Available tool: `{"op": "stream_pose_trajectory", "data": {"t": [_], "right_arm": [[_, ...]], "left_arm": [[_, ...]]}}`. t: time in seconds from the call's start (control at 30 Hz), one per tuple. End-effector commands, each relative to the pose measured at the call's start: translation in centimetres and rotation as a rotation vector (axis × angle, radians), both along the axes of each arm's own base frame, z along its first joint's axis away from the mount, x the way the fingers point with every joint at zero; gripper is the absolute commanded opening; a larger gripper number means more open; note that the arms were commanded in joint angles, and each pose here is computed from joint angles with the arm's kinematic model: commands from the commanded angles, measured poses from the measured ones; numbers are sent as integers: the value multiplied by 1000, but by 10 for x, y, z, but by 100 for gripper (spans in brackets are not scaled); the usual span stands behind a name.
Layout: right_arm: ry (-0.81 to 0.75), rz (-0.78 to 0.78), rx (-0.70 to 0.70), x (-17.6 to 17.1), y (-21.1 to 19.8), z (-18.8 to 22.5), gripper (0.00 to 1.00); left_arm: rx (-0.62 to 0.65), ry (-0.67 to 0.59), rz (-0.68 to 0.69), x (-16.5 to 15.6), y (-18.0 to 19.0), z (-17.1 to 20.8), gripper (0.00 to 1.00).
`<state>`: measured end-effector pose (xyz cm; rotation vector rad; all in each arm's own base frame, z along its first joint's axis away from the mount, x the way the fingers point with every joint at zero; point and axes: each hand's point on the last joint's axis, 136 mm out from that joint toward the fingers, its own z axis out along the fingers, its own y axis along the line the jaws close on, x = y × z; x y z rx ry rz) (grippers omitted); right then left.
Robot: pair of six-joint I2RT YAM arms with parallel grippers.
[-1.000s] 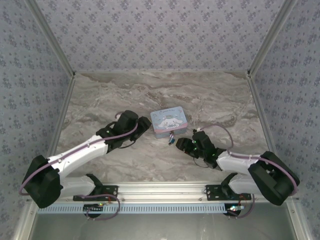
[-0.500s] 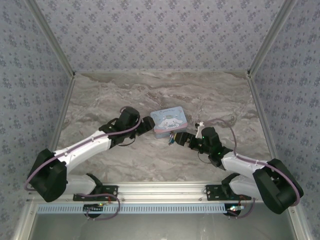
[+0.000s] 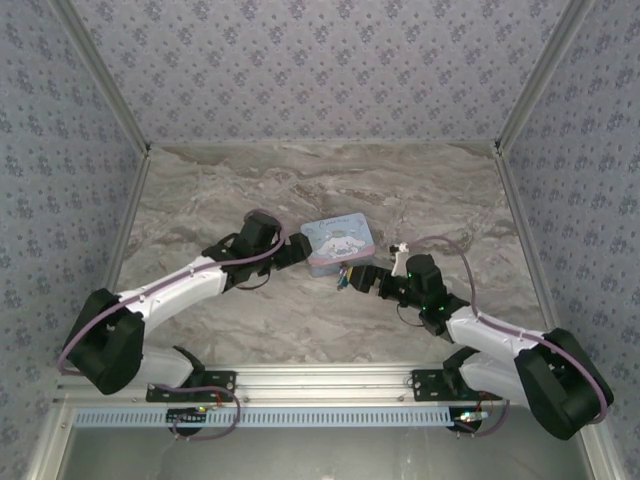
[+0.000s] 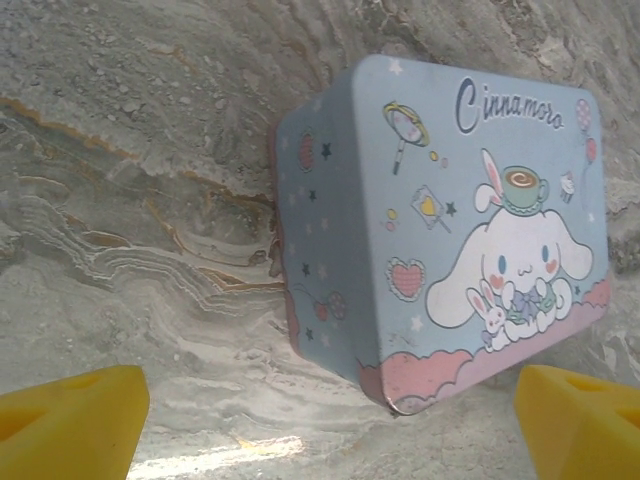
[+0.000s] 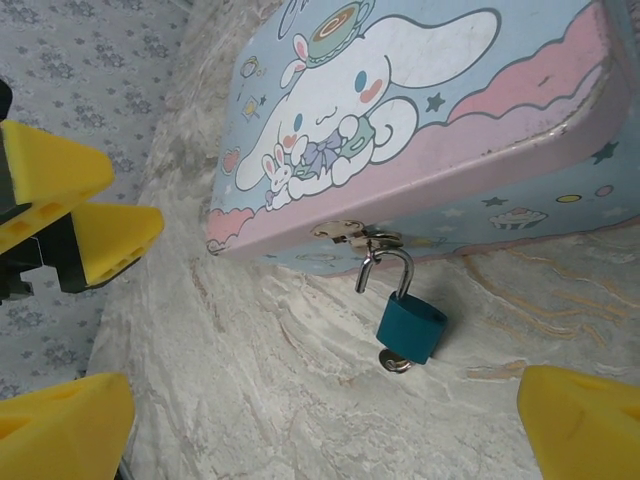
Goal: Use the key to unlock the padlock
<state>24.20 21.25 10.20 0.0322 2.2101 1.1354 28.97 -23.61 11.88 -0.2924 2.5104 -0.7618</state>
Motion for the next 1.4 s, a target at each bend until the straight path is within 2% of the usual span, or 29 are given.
{"op": "stream_pose_trajectory", "data": {"t": [0.0, 0.7, 1.1, 1.37], "right_arm": [[-18, -7, -47, 1, -3, 1, 100], [-23, 1, -90, -3, 2, -7, 100], [-11, 7, -96, 1, 8, -11, 100], [-9, 22, -65, 7, 13, -12, 100]], "left_arm": [[-37, -37, -21, 9, -10, 16, 94], [-61, -7, -26, 26, -23, 2, 95], [-88, 73, -23, 29, -36, -31, 95], [-63, 110, 2, 22, -27, -54, 95]]}}
